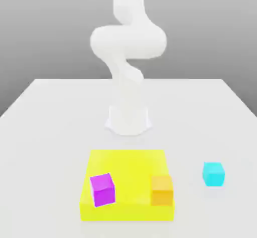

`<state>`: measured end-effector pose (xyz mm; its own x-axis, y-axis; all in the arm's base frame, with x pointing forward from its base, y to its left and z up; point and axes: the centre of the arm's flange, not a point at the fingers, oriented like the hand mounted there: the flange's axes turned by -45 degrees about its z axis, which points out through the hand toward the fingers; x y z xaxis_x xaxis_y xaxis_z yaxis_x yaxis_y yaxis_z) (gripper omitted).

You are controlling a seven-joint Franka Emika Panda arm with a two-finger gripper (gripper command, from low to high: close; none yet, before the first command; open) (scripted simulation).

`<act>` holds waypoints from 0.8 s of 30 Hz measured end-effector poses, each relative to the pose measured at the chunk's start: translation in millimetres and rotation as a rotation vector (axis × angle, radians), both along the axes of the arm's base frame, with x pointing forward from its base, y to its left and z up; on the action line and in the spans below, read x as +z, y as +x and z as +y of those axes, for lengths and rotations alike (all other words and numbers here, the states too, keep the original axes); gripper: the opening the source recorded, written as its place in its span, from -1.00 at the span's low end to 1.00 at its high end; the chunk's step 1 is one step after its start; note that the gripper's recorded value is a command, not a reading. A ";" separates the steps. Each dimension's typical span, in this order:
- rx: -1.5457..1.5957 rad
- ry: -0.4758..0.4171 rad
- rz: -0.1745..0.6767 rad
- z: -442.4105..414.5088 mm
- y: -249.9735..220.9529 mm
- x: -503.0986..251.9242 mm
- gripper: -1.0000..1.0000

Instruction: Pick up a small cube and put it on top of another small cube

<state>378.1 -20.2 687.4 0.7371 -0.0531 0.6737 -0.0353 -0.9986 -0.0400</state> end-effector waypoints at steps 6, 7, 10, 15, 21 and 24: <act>-0.073 0.070 0.140 -54.7 67.5 -68.8 0.00; -0.087 0.080 0.163 -64.2 76.7 -81.5 0.00; -0.130 0.110 0.229 -93.6 101.1 -121.8 0.00; -0.210 0.152 0.336 -144.3 129.9 -195.1 0.00; -0.328 0.191 0.461 -213.1 140.0 -290.1 0.00; -0.375 0.201 0.524 -239.0 139.4 -339.2 0.00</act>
<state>517.5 -259.2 348.2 0.8711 -0.4560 0.1823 -0.4436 -0.8899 -0.1066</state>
